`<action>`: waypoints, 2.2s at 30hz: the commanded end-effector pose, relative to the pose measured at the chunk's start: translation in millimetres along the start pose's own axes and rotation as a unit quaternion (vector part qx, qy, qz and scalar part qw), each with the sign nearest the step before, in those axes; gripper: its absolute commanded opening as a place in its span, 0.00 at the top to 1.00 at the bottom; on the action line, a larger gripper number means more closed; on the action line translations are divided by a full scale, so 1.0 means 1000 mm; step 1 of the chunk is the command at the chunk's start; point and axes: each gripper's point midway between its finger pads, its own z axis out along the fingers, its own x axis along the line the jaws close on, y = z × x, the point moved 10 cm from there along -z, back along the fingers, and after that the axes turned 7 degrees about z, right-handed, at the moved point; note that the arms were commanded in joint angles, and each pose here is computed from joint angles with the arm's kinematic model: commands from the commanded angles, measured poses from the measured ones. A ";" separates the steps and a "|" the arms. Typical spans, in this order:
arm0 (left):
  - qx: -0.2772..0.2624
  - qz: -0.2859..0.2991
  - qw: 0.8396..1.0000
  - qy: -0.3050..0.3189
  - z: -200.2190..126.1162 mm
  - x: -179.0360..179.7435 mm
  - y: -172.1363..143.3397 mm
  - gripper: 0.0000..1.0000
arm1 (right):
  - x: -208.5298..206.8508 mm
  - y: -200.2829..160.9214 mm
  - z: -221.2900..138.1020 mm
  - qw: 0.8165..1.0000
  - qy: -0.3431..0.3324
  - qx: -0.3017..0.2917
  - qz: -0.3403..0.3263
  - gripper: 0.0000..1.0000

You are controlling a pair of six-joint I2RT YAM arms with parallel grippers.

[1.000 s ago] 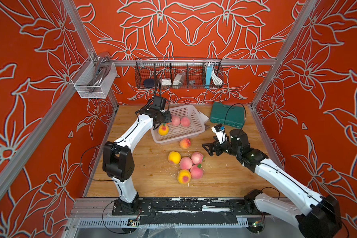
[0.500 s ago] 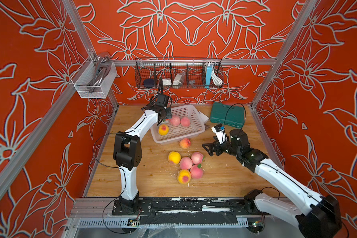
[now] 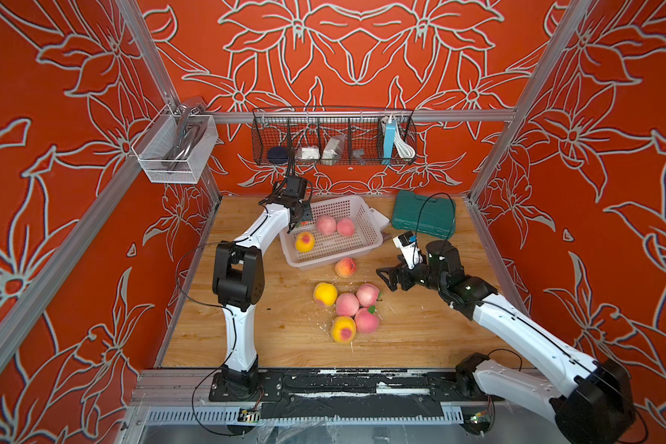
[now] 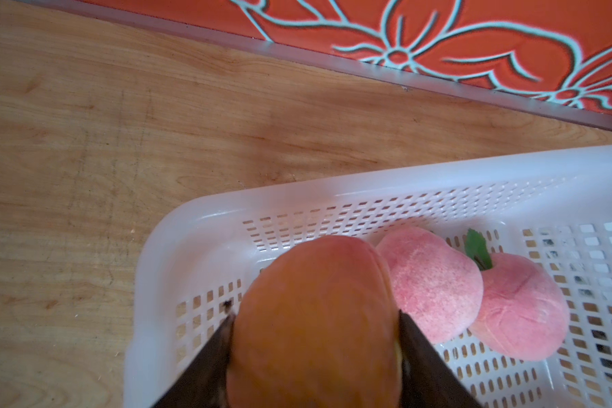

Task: Put the peaches into the basket
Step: Place the peach in the basket.

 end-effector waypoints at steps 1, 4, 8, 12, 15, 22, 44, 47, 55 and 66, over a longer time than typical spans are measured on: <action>0.007 0.003 1.000 0.012 0.014 0.004 -0.004 0.48 | -0.003 -0.001 0.001 1.000 -0.008 -0.003 0.002 0.01; 0.012 0.004 1.000 0.015 0.019 0.004 -0.006 0.48 | -0.003 -0.002 0.001 1.000 -0.008 -0.001 0.002 0.01; 0.017 0.004 1.000 0.017 0.023 0.005 -0.008 0.48 | -0.002 -0.002 0.001 1.000 -0.007 -0.002 0.002 0.01; 0.021 0.004 1.000 0.021 0.025 0.006 -0.012 0.48 | -0.002 -0.001 0.001 1.000 -0.007 -0.003 0.002 0.01; 0.025 0.004 0.999 0.023 0.027 0.006 -0.015 0.48 | -0.003 -0.002 0.002 1.000 -0.007 -0.001 0.002 0.01; 0.031 0.005 0.999 0.028 0.033 0.007 -0.019 0.47 | -0.003 -0.002 0.002 1.000 -0.009 -0.002 0.002 0.01; 0.036 0.006 0.999 0.031 0.043 0.007 -0.023 0.42 | -0.002 -0.001 -0.002 1.000 -0.016 -0.003 0.000 0.01; 0.036 0.005 0.999 0.032 0.043 0.007 -0.024 0.42 | -0.003 0.000 -0.002 1.000 -0.018 -0.004 0.000 0.01; 0.038 0.008 0.999 0.032 0.046 0.007 -0.026 0.41 | -0.003 0.000 -0.001 1.000 -0.018 -0.003 0.000 0.01; 0.043 0.008 0.999 0.033 0.053 0.006 -0.026 0.39 | -0.003 0.000 -0.002 1.000 -0.021 -0.003 0.000 0.01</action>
